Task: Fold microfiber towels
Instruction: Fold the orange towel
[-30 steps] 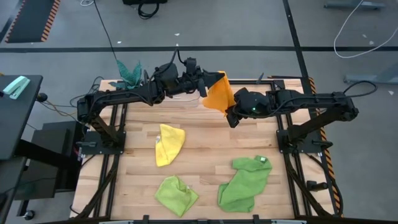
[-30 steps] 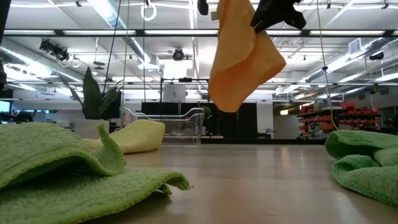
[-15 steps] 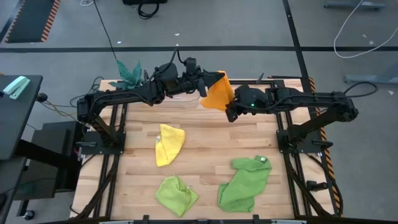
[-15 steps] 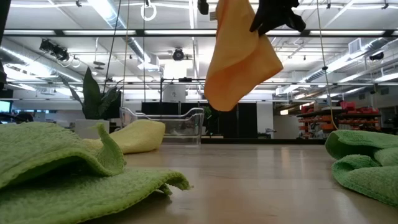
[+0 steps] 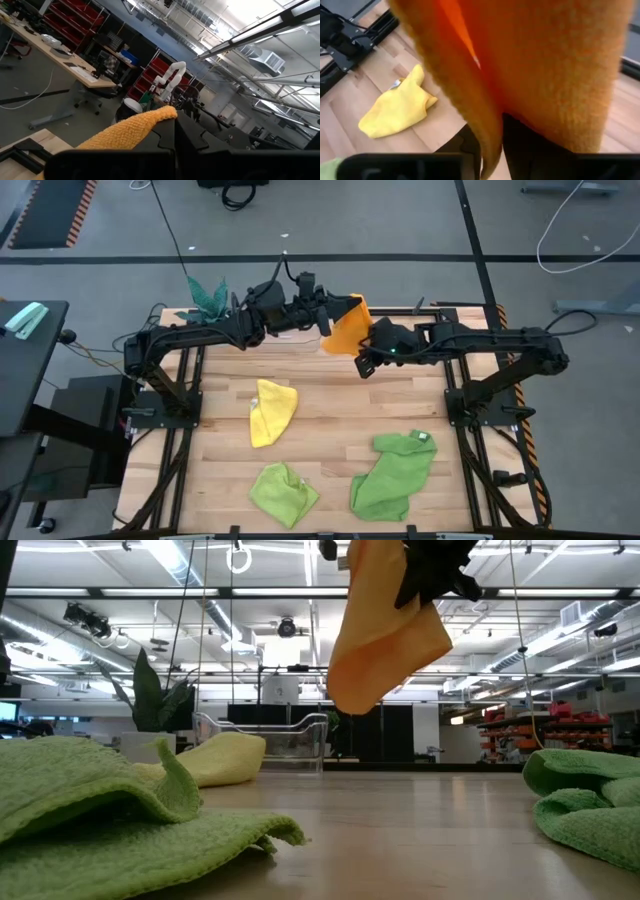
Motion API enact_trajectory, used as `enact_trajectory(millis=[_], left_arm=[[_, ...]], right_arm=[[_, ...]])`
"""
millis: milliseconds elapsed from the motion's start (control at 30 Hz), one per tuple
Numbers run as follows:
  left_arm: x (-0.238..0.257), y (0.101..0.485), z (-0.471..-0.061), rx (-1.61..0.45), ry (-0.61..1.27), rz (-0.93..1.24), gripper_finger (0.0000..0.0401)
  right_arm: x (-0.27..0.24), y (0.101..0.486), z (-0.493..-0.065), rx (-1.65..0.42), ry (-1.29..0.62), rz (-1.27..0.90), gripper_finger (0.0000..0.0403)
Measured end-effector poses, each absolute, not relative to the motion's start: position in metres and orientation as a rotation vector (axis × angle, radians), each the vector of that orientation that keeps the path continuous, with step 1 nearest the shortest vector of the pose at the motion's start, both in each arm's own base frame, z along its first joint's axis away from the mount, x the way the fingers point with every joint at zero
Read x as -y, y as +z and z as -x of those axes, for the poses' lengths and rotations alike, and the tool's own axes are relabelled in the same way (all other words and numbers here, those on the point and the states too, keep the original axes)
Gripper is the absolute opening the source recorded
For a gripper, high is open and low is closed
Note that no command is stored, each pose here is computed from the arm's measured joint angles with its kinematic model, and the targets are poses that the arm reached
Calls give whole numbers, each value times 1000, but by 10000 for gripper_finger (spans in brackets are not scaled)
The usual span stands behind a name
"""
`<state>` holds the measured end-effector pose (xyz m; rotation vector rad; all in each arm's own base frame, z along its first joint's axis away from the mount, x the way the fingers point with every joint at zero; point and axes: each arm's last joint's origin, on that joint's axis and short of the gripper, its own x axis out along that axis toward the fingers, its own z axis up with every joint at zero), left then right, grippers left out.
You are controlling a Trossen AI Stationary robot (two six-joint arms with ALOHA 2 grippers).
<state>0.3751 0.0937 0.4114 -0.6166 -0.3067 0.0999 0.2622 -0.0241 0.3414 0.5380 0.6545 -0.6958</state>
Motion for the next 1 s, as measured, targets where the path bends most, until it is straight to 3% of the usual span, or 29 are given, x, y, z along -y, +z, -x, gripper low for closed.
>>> enact_trajectory(millis=[200,467,833,1000], left_arm=[[-95,411,-375,306,101,616,3],[-104,411,-372,305,113,609,2],[-118,406,-370,267,165,576,4],[-117,403,-370,234,177,545,38]], right_arm=[[25,343,-260,-639,-717,-517,8],[20,347,-248,-670,-731,-469,5],[14,368,-194,-635,-831,-451,2],[18,374,-177,-616,-861,-449,1]])
